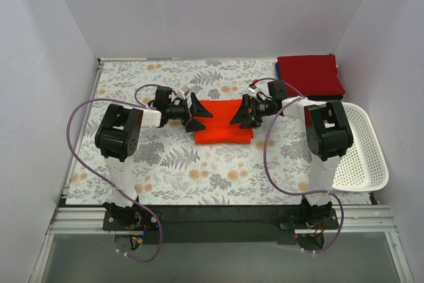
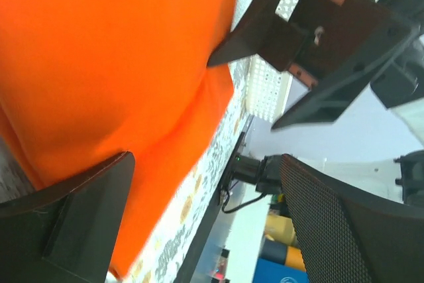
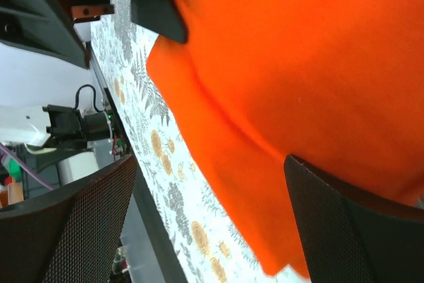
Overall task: Fold and stack the t-shirts
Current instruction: Fold the tshirt
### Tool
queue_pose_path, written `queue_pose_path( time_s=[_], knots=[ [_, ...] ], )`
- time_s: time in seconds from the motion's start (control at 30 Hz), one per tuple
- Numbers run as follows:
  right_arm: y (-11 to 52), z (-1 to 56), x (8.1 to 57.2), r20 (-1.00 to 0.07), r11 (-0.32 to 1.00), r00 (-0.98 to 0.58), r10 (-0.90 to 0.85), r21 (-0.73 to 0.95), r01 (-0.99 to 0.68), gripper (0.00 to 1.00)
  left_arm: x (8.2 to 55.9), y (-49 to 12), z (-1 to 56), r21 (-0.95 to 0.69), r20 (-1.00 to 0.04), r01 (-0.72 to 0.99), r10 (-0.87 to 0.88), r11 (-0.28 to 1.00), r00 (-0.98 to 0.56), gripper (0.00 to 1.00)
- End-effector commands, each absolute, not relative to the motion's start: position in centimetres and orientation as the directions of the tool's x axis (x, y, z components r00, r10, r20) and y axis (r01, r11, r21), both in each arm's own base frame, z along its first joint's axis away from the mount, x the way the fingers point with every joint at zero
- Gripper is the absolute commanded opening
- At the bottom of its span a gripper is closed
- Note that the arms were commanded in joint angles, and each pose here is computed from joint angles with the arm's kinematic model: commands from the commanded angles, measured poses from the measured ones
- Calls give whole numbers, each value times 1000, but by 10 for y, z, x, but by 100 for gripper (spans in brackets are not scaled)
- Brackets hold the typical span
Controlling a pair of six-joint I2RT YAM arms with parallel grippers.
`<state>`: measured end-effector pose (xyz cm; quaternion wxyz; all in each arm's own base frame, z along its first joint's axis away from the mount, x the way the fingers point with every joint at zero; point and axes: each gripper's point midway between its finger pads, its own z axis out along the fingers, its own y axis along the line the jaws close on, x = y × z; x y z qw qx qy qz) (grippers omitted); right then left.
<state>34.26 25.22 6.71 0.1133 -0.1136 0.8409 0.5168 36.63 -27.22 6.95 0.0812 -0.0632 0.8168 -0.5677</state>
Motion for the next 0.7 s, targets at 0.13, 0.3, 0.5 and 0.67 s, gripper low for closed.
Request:
queue_pose_path(
  time_s=[0.13,0.3,0.5,0.67],
  knots=[
    [273,151,316,-399,377,-916,-33,844,-381,98,324,-282,161,-941,-257,228,-88,249,-962,91],
    [284,125,296,-320,363,-946,-55,876,-317,98,309,-298,142,-952,-175,151,-68,266,-982,91],
    [259,37,289,-143,467,-989,-33,873,-142,98,308,-288,53,-935,40,-84,-132,346,-990,91],
    [230,18,296,-145,527,-989,-21,839,-134,98,318,-272,38,-917,38,-101,-168,385,-985,91]
  ],
)
